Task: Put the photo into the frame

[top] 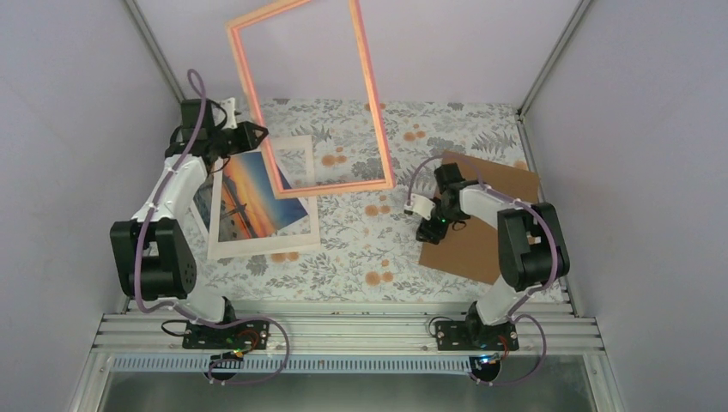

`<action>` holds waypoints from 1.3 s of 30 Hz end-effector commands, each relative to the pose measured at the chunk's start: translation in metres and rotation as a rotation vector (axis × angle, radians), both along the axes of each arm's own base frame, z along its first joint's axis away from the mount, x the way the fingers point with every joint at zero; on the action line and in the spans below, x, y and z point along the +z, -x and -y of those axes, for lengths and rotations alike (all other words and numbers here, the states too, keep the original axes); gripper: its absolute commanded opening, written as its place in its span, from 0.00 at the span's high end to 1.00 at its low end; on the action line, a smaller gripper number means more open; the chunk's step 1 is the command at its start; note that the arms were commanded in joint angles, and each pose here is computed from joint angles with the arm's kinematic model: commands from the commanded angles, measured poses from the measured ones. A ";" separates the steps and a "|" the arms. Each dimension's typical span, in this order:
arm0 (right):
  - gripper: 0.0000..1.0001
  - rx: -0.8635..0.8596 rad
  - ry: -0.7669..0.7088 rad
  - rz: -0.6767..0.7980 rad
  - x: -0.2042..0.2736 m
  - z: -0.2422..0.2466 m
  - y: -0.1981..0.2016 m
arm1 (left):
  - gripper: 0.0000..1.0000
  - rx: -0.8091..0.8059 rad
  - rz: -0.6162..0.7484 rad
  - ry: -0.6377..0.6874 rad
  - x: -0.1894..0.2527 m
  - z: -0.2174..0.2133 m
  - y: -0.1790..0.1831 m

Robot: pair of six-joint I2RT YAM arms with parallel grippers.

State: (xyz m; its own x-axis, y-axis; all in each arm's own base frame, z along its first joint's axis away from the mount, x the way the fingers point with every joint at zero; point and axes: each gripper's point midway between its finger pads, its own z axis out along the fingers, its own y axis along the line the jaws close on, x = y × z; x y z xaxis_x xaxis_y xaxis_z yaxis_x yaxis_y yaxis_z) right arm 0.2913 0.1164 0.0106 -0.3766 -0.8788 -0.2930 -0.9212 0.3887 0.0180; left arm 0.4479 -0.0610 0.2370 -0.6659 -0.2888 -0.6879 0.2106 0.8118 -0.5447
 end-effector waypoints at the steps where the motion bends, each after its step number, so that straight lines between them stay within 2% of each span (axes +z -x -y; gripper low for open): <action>1: 0.27 -0.038 0.157 -0.332 -0.033 0.055 0.092 | 0.98 -0.059 -0.050 0.009 -0.018 0.025 0.000; 5: 0.26 -0.107 0.164 -0.354 -0.031 0.077 0.103 | 0.98 -0.100 -0.105 0.017 -0.037 0.049 0.006; 9: 0.22 -0.163 0.082 -0.303 -0.004 0.075 0.090 | 0.98 -0.142 -0.171 0.016 -0.062 0.076 0.016; 13: 0.17 -0.219 -0.116 -0.214 0.048 0.054 0.061 | 0.98 -0.178 -0.258 -0.002 -0.088 0.103 0.025; 17: 0.16 -0.282 -0.320 -0.185 0.096 0.041 0.046 | 0.97 -0.173 -0.339 -0.019 -0.111 0.117 0.032; 20: 0.16 -0.326 -0.382 -0.174 0.111 0.047 0.045 | 0.98 -0.191 -0.379 -0.031 -0.124 0.130 0.034; 24: 0.16 -0.402 -0.418 -0.136 0.121 0.063 0.041 | 0.98 -0.217 -0.419 -0.047 -0.137 0.151 0.035; 30: 0.16 -0.570 -0.434 -0.059 0.132 0.097 0.012 | 0.98 -0.205 -0.508 -0.087 -0.167 0.168 0.035; 39: 0.17 -0.699 -0.380 -0.007 0.111 0.118 -0.013 | 0.98 -0.106 -0.591 -0.196 -0.197 0.164 0.046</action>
